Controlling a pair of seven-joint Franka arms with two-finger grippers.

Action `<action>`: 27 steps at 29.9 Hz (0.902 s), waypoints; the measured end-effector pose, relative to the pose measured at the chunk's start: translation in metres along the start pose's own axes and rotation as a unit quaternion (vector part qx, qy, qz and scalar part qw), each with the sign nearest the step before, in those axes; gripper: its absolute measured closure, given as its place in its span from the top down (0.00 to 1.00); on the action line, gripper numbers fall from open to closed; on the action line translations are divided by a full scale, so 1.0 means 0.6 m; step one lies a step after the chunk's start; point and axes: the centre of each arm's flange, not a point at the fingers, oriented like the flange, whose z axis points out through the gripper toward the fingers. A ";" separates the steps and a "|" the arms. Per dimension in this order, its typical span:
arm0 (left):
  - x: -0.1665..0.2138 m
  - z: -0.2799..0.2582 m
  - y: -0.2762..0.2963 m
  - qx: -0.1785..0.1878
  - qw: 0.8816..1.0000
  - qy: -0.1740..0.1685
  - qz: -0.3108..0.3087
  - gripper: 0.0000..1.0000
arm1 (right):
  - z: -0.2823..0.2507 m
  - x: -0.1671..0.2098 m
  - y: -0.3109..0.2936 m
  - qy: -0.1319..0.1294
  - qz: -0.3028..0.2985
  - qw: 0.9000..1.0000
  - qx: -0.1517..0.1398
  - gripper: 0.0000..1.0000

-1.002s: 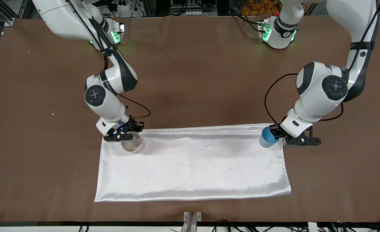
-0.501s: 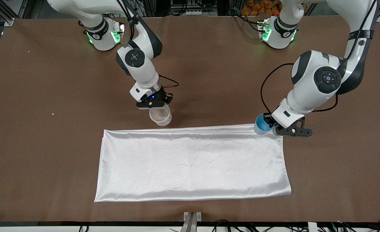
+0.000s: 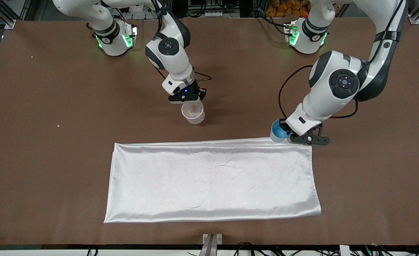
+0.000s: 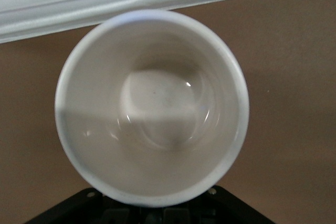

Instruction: Place blue cup into white mug on table

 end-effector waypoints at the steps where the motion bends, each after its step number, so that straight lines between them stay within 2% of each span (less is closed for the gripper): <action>1: -0.002 0.001 0.008 0.000 1.000 -0.001 -0.001 0.04 | 0.002 -0.007 -0.003 -0.001 -0.002 1.000 -0.001 0.08; 13: -0.009 0.014 0.083 -0.007 1.000 -0.004 -0.014 0.04 | 0.031 -0.062 -0.023 -0.017 -0.009 1.000 -0.012 0.08; 27: -0.010 0.039 0.159 0.008 0.999 0.002 -0.032 0.04 | 0.078 -0.071 -0.021 -0.015 0.002 1.000 -0.006 0.09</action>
